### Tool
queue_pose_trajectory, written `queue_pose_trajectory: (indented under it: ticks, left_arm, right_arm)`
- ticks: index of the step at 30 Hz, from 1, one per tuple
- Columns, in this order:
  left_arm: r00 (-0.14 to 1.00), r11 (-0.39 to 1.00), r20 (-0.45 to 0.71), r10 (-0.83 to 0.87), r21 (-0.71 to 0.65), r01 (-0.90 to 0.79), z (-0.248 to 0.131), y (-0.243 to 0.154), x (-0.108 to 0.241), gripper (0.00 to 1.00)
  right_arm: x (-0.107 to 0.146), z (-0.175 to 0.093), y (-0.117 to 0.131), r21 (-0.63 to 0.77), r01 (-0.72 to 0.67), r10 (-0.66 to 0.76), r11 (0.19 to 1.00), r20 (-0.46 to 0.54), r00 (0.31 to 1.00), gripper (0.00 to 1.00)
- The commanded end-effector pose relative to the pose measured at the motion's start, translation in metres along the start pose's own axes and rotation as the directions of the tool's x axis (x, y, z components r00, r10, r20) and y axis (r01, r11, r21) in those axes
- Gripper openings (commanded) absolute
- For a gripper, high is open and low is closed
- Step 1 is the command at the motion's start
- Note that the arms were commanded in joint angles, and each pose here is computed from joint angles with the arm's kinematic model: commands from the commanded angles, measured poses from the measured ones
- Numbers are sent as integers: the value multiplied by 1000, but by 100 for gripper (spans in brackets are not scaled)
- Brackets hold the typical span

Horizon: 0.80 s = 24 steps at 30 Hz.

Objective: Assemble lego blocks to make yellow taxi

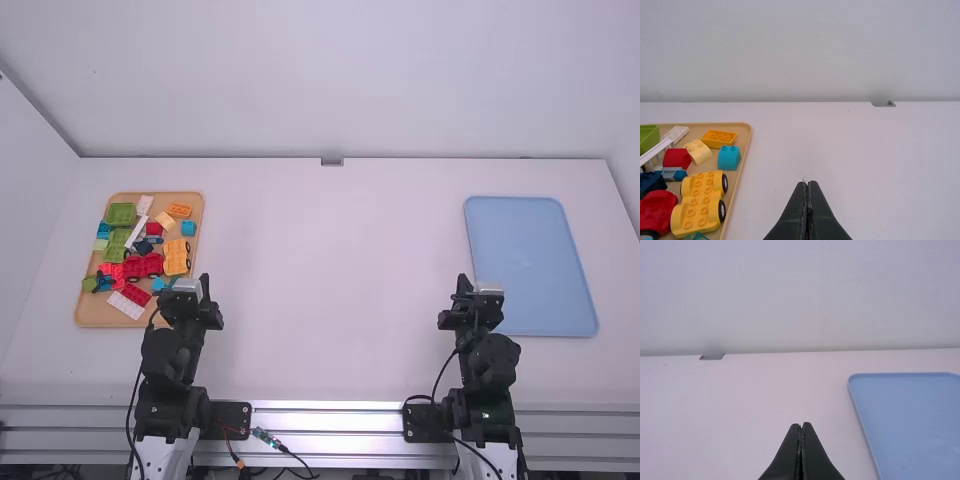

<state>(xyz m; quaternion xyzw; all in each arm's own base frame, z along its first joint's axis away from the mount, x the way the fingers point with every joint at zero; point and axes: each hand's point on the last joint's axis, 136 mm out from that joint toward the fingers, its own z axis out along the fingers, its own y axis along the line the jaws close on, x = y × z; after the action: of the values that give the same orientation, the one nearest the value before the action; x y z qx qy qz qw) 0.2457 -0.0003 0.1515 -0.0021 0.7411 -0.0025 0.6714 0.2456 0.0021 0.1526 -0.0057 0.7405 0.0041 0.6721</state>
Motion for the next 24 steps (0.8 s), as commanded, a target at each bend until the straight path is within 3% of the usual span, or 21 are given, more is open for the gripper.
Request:
queue_pose_trajectory:
  ticks: [1, 10, 24]
  left_arm:
    - [1000, 1000, -3, -3, 5, 3, 0, -1, 0, 0]
    - [994, 989, -68, -84, 116, 91, -3, -24, -10, 9]
    - [1000, 997, -13, 7, 71, -6, 3, -16, -68, 27]
  right_arm:
    - [-1, 0, 0, -1, 1, -1, 1000, 2, 1000, 1]
    - [-15, -1, 6, -25, 4, -4, 1000, -19, 1000, 8]
    - [-18, -2, 7, -30, 16, -19, 999, -108, 994, 17]
